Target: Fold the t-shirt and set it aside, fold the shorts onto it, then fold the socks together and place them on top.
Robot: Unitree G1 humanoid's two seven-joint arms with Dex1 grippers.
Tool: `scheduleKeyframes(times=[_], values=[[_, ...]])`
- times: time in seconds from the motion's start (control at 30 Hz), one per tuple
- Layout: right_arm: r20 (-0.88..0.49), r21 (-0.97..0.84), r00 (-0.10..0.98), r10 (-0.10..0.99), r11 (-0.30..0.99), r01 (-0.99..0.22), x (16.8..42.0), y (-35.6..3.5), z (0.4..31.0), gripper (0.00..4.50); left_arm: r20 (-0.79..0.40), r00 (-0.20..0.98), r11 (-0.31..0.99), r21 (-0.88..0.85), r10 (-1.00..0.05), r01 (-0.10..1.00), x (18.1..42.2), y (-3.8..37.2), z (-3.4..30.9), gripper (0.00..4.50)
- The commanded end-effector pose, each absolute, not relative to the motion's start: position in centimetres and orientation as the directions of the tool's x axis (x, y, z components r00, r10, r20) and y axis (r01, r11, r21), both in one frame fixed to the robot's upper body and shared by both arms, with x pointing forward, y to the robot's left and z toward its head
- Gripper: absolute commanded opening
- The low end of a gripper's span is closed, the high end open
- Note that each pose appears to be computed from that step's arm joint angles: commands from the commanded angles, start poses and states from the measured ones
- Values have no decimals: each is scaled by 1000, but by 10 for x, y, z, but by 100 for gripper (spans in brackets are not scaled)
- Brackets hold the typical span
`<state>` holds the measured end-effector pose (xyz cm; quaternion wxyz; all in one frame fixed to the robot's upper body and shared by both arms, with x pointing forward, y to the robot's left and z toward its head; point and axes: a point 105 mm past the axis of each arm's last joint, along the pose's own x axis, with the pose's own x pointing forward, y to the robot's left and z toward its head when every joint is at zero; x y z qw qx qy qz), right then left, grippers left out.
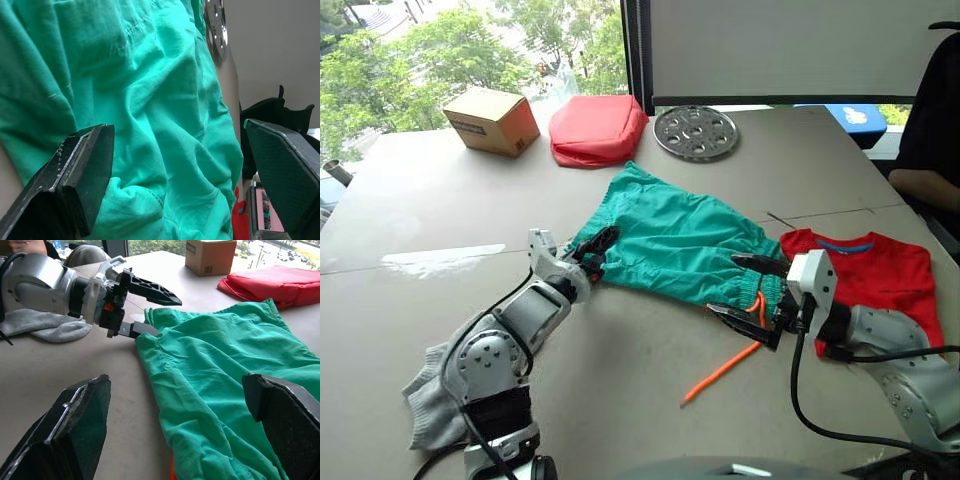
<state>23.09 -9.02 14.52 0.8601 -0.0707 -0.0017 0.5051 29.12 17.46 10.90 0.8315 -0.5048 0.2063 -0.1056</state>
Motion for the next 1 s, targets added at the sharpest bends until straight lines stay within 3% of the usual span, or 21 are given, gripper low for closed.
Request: scheduleKeyframes(times=[0.03, 0.3, 0.67, 1.0], values=[[-21, -163, 472, 881, 462, -872, 228, -86, 158, 445, -191, 864, 426, -904, -466, 30, 272, 164, 129, 446], [-19, -157, 464, 886, 456, -876, 228, -85, 158, 445, -233, 895, 587, -808, -381, 40, 278, 180, 129, 446], [-16, -158, 460, 888, 453, -878, 228, -83, 158, 445, -308, 919, 699, -714, -248, -51, 272, 201, 119, 446], [-17, -164, 449, 893, 440, -883, 229, -81, 160, 445, -275, 952, 823, -567, -132, -49, 301, 198, 94, 446]])
